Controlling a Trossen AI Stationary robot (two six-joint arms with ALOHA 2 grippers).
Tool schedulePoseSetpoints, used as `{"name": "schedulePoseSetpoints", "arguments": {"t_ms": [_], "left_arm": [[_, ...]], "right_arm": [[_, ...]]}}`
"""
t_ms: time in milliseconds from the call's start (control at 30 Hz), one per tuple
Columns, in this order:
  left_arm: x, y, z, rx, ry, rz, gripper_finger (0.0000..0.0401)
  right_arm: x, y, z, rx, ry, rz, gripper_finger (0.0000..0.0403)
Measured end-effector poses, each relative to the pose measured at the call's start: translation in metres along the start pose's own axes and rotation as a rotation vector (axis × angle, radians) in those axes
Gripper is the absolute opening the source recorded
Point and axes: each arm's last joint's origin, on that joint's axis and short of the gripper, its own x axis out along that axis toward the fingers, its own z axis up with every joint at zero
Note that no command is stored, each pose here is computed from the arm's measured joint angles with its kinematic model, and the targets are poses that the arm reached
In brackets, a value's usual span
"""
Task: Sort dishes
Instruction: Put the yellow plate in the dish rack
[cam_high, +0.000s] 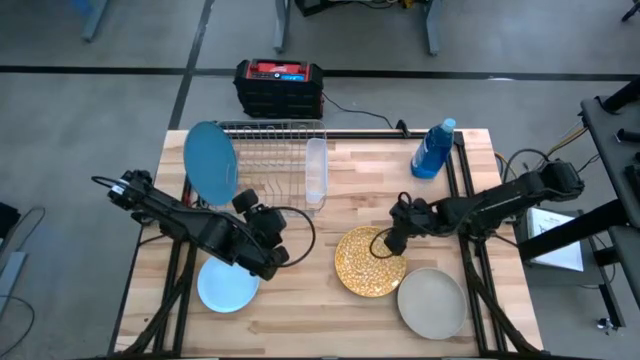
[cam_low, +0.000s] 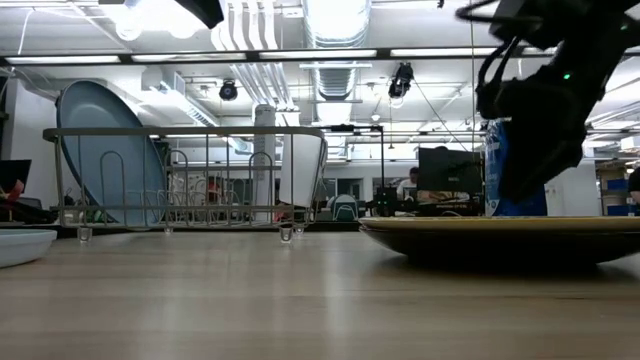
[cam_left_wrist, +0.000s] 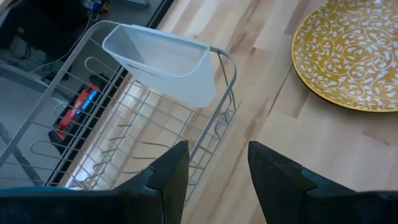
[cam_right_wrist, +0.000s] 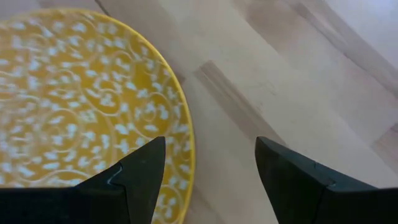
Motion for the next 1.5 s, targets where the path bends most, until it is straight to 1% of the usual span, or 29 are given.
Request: {"name": "schedulePoseSetpoints", "arguments": {"t_ms": [200,333,600,733,967,1067,1167,1267,1367,1500], "left_arm": [[-0.003,-0.003,-0.002,0.01,-0.005,-0.011,0.0155],[-0.006,-0.005,-0.004,0.014,-0.012,-0.023,0.0155],[-0.01,-0.012,-0.009,0.023,-0.027,-0.048,0.0155],[-0.008,-0.014,-0.013,0.015,-0.022,-0.045,0.0155],[-0.004,-0.016,-0.018,0.004,-0.013,-0.036,0.0155],[-0.004,-0.016,-0.018,0.003,-0.015,-0.038,0.0155],[-0.004,-0.017,-0.018,0.004,-0.015,-0.04,0.0155],[-0.004,-0.017,-0.019,0.003,-0.016,-0.041,0.0155],[-0.003,-0.017,-0.019,0.002,-0.021,-0.038,0.0155],[-0.002,-0.019,-0.018,-0.013,-0.033,-0.047,0.0155]], "right_arm": [[0.009,-0.002,0.003,-0.039,0.054,-0.004,0.0242],[0.012,0.0,0.004,-0.061,0.044,0.014,0.0237],[0.021,0.003,0.004,-0.092,0.054,0.012,0.0228],[0.028,0.006,0.003,-0.112,0.088,0.04,0.0224],[0.038,0.013,0.005,-0.133,0.08,0.09,0.0215],[0.041,0.016,0.007,-0.16,0.066,0.108,0.0207],[0.042,0.018,0.008,-0.174,0.052,0.117,0.0191],[0.042,0.017,0.009,-0.196,0.046,0.116,0.0163],[0.042,0.017,0.01,-0.21,0.025,0.104,0.0123],[0.042,0.016,0.014,-0.217,-0.005,0.092,0.006]]}}
